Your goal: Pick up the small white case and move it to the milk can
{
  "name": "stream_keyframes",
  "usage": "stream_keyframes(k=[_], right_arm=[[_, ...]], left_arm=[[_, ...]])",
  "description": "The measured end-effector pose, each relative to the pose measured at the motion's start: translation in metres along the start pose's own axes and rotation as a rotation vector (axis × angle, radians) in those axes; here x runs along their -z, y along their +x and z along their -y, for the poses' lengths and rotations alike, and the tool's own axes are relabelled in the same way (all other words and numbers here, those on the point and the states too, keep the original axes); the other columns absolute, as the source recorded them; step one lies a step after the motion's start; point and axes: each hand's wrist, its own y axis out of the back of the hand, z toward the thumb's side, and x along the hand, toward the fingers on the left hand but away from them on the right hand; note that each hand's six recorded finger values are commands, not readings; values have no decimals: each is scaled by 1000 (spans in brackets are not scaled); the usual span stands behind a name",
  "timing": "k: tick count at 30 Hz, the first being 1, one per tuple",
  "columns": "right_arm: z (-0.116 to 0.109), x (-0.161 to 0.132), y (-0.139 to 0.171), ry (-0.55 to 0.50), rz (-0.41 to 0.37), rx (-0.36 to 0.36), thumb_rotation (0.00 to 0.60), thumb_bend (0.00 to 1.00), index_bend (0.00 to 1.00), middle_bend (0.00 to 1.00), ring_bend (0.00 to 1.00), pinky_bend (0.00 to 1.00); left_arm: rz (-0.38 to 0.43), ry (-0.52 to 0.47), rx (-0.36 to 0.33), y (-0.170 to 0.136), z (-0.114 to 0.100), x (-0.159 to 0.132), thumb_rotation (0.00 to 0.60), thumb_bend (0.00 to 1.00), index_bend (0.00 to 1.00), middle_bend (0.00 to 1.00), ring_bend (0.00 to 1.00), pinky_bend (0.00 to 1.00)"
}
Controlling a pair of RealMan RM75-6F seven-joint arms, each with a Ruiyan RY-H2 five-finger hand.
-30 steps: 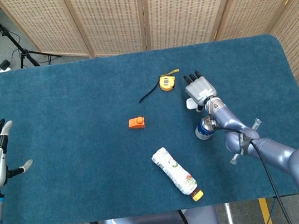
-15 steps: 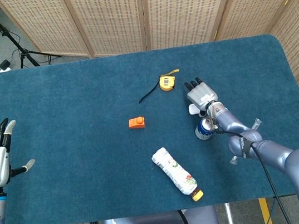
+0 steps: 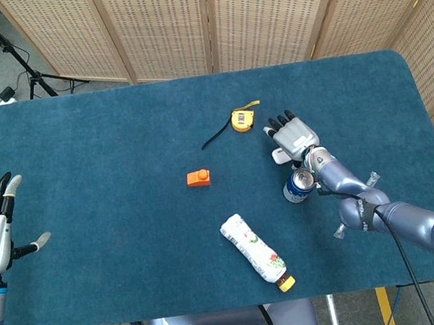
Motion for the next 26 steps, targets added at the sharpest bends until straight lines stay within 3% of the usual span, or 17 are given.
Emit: stream_keyframes(k=[5, 9, 13, 18, 26], right_arm=[[-27, 2, 32, -54, 7, 102, 600, 123, 0, 0, 0, 0], [-49, 24, 70, -95, 71, 272, 600, 78, 0, 0, 0, 0], [-54, 46, 118, -137, 109, 454, 600, 5, 0, 0, 0, 0], [-24, 65, 184, -225, 119, 601, 600, 0, 0, 0, 0, 0], [39, 74, 254, -284, 178, 609, 600, 0, 0, 0, 0, 0]], left_arm=[[12, -17, -15, -6, -7, 1, 600, 99, 0, 0, 0, 0], [19, -27, -15, -15, -10, 4, 600, 99, 0, 0, 0, 0], [23, -34, -30, -25, -15, 7, 600, 98, 0, 0, 0, 0], [13, -30, -38, -43, -17, 15, 600, 92, 0, 0, 0, 0], [-4, -10, -47, -59, -18, 29, 600, 0, 0, 0, 0, 0]])
